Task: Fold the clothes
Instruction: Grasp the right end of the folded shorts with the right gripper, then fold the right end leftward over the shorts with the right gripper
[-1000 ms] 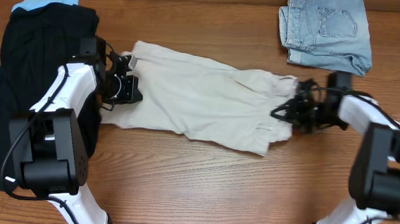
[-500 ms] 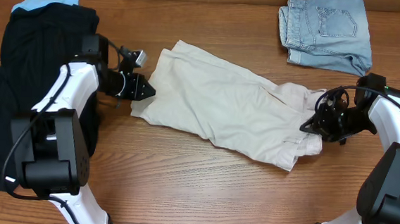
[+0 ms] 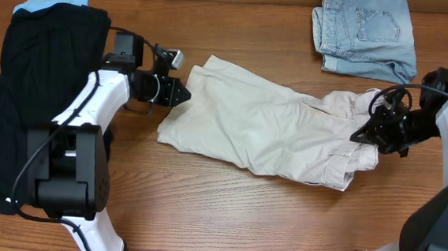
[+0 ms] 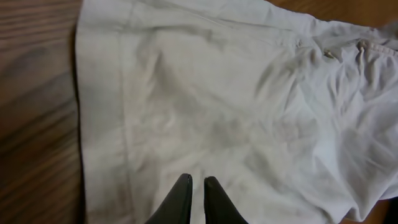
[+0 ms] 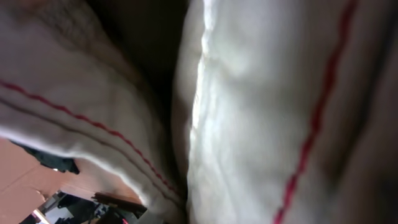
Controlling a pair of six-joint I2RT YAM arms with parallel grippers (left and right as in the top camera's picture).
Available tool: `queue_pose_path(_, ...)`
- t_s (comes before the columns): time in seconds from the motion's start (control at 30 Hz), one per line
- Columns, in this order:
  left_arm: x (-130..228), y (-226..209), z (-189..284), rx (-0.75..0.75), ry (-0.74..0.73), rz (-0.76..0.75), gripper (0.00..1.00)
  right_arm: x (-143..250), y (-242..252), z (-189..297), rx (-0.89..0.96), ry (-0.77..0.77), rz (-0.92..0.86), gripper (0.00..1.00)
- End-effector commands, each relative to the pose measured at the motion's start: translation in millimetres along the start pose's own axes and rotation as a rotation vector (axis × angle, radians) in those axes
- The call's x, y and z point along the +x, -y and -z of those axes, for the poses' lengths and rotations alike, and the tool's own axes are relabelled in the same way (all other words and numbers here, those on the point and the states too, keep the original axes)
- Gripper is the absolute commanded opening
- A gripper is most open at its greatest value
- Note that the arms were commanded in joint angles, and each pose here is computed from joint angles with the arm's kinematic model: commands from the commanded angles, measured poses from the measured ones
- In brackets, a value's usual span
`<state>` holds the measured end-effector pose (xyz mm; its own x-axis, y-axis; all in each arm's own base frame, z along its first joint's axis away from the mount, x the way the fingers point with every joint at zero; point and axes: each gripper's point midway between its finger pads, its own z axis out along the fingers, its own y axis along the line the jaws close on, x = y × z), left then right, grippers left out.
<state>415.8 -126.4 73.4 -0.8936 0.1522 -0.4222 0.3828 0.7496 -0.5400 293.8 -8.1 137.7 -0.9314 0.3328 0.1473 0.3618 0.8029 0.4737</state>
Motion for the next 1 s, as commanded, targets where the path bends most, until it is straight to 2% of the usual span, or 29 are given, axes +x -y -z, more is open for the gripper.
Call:
queue_pose_path(0.0, -0.5, 9.7, -11.3, 0.009, -0.024, -0.034, 0.1, 4.9, -14.0, 15.7, -0.034, 0.047, 0.023, 0.04)
queue_pose_path(0.33, 8.6, -14.1, -32.8, -0.136, -0.077, -0.062, 0.09, 15.8, -3.9, 6.7, 0.045, 0.084, 0.072, 0.04)
queue_pose_path(0.57, 25.3, -44.8, -47.9, -0.236, -0.132, 0.024, 0.05, 10.6, -10.8, 3.8, 0.045, 0.102, 0.11, 0.04)
queue_pose_path(0.73, 38.4, -53.9, -59.7, -0.236, -0.171, 0.051, 0.05, 1.7, -22.0, 4.2, -0.007, 0.137, 0.137, 0.04)
queue_pose_path(0.97, 50.1, -57.3, -71.1, -0.233, -0.203, 0.11, 0.04, -18.8, -44.6, -3.7, 0.008, 0.222, 0.045, 0.04)
